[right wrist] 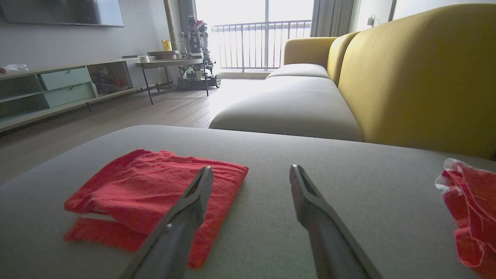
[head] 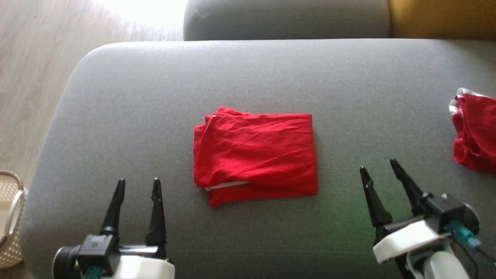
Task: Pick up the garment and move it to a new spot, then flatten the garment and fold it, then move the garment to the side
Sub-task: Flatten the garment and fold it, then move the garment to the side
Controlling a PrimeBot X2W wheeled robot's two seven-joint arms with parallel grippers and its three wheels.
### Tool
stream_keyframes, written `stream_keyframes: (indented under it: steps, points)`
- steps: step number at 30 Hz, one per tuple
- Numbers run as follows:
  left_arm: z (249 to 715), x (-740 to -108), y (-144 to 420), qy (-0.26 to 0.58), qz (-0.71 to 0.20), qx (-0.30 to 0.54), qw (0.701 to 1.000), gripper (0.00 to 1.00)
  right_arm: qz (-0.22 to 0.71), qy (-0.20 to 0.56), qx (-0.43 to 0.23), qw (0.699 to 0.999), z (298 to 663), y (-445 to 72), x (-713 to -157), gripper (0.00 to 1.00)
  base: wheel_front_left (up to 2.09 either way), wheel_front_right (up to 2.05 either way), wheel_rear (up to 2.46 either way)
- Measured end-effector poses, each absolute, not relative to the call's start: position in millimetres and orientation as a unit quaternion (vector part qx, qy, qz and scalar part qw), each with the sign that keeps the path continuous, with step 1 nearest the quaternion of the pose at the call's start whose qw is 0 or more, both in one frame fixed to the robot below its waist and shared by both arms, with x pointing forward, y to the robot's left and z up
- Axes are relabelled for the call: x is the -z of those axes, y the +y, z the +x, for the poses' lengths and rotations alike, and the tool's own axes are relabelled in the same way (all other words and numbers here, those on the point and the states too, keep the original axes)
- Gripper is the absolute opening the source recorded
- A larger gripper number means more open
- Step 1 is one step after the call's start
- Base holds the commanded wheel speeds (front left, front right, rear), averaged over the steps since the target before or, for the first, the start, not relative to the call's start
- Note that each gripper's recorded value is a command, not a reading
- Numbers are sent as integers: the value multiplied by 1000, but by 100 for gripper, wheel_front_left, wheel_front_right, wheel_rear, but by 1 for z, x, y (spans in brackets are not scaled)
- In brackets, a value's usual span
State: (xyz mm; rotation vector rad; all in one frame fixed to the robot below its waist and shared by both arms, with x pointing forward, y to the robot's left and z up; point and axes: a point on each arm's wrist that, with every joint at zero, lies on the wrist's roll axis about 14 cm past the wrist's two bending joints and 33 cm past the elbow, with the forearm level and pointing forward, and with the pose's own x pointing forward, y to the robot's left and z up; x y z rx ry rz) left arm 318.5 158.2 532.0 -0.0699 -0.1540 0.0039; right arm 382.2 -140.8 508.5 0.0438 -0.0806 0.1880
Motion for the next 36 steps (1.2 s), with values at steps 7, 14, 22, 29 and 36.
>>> stream_keyframes:
  steps: [7, 14, 22, 29, 36]
  points:
    - [310, -518, 157, -56, -19, 6, 998, 100, 30, -24, -91, 995, 367, -141, -498, 100, 0, 0, 0]
    - [309, -515, 161, -51, -17, 2, 999, 100, 34, -28, -89, 995, 366, -142, -501, 100, 0, 0, 0]
    - [306, -515, 162, -52, -16, -1, 999, 100, 37, -25, -91, 995, 361, -141, -498, 100, 0, 0, 0]
    - [306, -509, 163, -43, -16, -3, 999, 100, 85, 35, -100, 991, 356, -128, -463, 100, 0, 0, 0]
    - [303, -502, 161, -30, -19, -1, 999, 100, 182, 93, -99, 974, 384, -107, -437, 100, 0, 0, 0]
